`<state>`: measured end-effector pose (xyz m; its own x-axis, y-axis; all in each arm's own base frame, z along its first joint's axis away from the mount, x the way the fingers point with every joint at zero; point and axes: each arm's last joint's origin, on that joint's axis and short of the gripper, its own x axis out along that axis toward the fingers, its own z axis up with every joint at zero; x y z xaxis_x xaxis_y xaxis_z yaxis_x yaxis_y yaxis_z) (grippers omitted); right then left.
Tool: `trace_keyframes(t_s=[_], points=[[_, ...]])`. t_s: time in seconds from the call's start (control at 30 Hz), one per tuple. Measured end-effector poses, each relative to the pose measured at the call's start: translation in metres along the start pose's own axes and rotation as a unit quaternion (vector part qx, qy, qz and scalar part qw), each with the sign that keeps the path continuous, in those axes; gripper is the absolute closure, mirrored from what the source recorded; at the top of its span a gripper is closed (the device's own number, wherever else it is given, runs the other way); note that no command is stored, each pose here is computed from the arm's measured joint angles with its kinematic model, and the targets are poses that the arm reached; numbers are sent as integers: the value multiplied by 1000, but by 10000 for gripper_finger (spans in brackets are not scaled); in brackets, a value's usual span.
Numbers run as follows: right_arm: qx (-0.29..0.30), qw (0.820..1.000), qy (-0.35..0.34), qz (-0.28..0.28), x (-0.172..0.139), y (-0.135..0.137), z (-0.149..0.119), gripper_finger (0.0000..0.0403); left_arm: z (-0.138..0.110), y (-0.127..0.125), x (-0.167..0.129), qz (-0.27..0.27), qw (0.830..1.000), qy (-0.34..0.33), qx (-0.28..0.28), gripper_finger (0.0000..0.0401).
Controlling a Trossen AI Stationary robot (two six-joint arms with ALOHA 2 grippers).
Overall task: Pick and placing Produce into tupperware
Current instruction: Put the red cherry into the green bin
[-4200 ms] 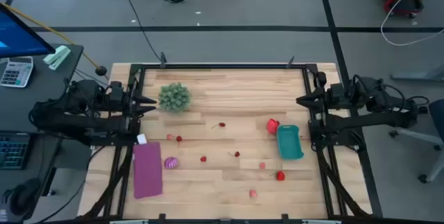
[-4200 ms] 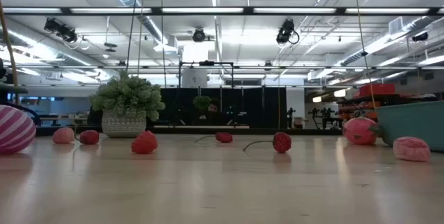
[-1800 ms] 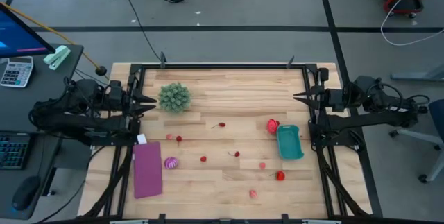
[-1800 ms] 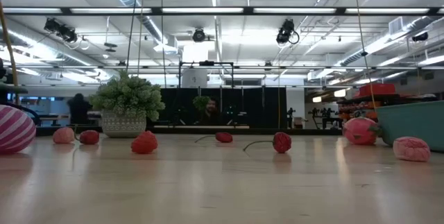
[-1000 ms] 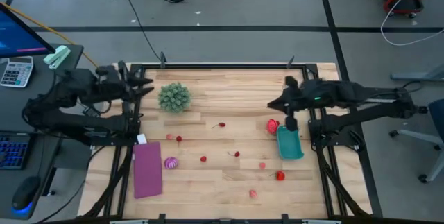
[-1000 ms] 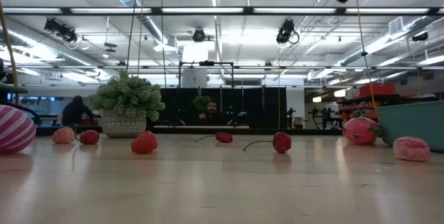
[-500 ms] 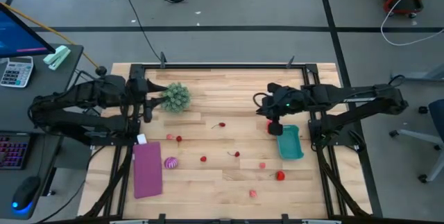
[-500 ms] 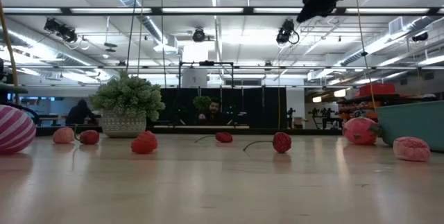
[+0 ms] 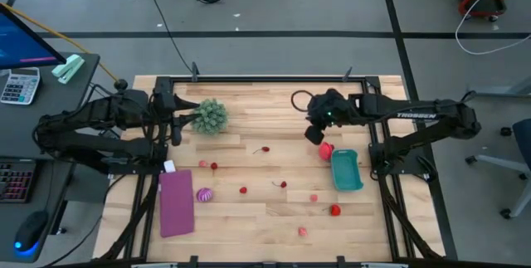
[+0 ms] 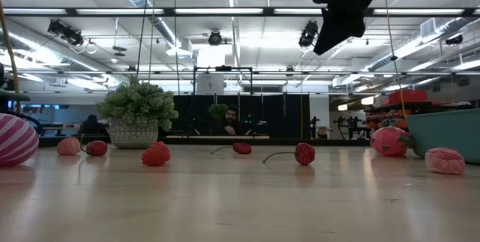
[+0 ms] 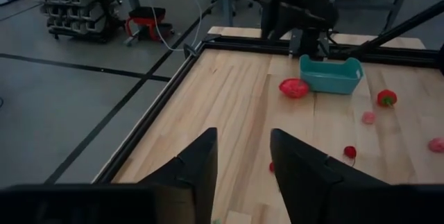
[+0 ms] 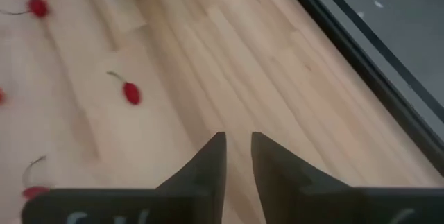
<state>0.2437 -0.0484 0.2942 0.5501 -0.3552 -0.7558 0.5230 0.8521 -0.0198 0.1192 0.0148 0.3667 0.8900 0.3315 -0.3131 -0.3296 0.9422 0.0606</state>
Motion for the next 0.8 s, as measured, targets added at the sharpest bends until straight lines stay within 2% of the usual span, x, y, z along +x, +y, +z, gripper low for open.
trace_keyframes(t_s=[0.17, 0.23, 0.33, 0.43, 0.5, 0.63, 0.8], points=[[-31, 999, 18, -6, 11, -12, 3, 295, 0, 0, 0, 0, 1000, 0, 1, 272], [-22, 999, 34, 27, 21, -15, 5, 279, 0, 0, 0, 0, 1000, 0, 2, 273], [-15, 992, 63, 106, 40, -14, 6, 253, 0, 0, 0, 0, 1000, 0, 1, 271], [-73, 978, 47, 190, 59, -4, 11, 225, 0, 0, 0, 0, 1000, 1, 2, 268], [-116, 969, 9, 218, 70, 6, 17, 205, -1, 0, 0, 0, 1000, 5, 3, 267], [-205, 951, -45, 226, 91, 26, 21, 171, -2, 0, 0, 0, 1000, 9, 4, 271], [-236, 941, -65, 234, 126, 58, 14, 150, -5, 0, 0, 1, 1000, 26, 8, 279]])
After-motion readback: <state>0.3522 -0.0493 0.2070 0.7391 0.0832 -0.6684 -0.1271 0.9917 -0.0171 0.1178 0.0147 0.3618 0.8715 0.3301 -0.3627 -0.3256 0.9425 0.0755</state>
